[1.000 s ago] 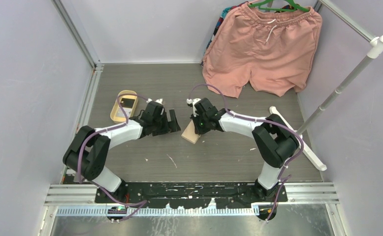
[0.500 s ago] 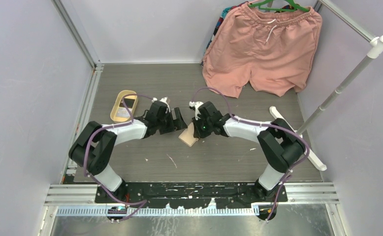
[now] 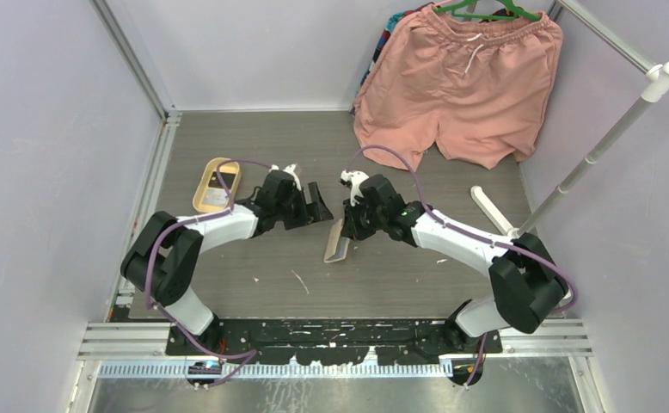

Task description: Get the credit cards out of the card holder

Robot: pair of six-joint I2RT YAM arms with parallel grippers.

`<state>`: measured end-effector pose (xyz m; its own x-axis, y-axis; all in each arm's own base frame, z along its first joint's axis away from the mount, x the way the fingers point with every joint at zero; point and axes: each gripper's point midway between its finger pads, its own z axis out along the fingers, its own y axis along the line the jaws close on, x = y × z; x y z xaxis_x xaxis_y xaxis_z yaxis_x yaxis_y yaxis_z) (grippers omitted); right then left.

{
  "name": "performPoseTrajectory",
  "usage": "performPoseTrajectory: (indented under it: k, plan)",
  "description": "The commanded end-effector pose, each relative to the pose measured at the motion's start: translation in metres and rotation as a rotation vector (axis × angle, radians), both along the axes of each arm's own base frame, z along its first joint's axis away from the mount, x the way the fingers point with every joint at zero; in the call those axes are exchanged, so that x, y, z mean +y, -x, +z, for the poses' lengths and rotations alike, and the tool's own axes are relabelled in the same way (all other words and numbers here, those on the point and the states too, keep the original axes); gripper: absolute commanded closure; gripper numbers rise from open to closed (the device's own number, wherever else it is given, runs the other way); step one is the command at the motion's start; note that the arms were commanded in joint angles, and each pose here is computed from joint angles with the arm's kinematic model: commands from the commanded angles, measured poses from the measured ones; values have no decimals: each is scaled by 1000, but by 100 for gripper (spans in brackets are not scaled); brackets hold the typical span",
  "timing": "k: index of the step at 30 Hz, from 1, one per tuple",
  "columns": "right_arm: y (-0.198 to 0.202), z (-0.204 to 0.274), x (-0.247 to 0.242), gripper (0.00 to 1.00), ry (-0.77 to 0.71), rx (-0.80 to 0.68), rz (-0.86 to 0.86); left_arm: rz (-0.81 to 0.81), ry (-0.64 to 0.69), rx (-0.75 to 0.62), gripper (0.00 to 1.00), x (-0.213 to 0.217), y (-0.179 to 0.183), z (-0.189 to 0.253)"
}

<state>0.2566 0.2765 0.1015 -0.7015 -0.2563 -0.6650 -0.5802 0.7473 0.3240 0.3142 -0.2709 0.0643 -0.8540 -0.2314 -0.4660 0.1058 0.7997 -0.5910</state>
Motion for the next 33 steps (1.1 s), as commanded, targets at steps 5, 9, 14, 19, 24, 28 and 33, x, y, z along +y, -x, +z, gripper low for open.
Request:
performPoseTrajectory:
  k: [5, 9, 14, 19, 24, 28, 33]
  plan:
    - [4, -7, -1, 99, -10, 10, -13, -38, 167, 36, 20, -33, 14, 9]
    - [6, -9, -2, 99, -11, 13, -16, -32, 196, 59, 20, -31, 22, 6]
    - [6, 0, -3, 99, -16, 1, -17, -30, 220, 80, 20, -29, 32, 10]
    - [5, 9, -3, 99, -22, -11, -18, -20, 301, 93, 20, -33, 37, 11]
    - [5, 17, -5, 99, -22, -28, -23, -31, 443, 105, 18, -41, 36, 12]
    - [4, 25, -11, 99, -8, -54, -32, -63, 465, 94, 16, -45, 37, 15]
    - [1, 29, -13, 99, -3, -72, -45, -125, 473, 69, 15, -49, 41, 27]
